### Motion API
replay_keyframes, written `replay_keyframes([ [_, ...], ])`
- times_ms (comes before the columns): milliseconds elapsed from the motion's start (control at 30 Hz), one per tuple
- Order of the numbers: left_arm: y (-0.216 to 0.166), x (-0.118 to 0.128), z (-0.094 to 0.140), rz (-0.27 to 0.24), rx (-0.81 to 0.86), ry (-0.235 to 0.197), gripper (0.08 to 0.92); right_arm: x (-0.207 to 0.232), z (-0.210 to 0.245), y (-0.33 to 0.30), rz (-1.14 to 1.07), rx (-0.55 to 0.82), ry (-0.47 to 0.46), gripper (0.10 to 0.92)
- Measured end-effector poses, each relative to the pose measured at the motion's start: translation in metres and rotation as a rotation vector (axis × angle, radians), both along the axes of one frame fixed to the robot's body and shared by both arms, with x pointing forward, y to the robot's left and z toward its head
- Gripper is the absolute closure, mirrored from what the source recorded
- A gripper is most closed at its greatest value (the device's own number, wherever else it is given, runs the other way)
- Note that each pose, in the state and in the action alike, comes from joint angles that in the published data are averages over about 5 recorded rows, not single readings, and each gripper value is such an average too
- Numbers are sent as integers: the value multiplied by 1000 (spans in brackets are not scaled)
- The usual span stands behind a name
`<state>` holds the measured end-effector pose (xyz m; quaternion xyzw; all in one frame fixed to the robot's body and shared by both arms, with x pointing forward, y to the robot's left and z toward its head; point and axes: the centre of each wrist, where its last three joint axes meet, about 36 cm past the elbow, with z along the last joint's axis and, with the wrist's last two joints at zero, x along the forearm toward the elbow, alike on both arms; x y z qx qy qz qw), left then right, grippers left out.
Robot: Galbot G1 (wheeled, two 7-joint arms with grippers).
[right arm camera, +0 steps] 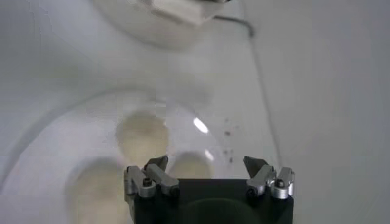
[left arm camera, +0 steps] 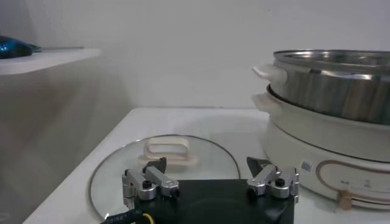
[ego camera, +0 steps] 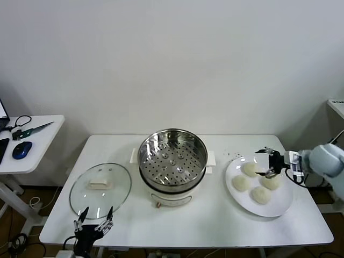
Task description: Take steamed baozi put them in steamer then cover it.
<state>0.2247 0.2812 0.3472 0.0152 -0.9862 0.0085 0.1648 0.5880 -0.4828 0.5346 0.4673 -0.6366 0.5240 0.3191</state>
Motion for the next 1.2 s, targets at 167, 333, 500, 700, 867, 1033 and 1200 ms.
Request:
replay_keyframes([
  [167,-1,1,-2,4,-1,2,177,30,3,3,-19,-67,79,200],
  [333,0,0,-4,10,-1,7,177,57,-9,15,-40,-105,139,200],
  [500,1,-1,-7,14,0,17,177,78,-26,31,-45,-127,185,200],
  [700,2,-2,-9,16,0,22,177,94,-49,46,-43,-157,224,200],
  [867,2,-1,-10,16,0,22,177,103,-63,54,-37,-187,235,200],
  [1033,2,-1,-11,18,-1,20,177,108,-72,59,-39,-207,238,212],
  [1200,3,-1,-11,23,0,18,177,110,-78,62,-40,-211,234,282],
])
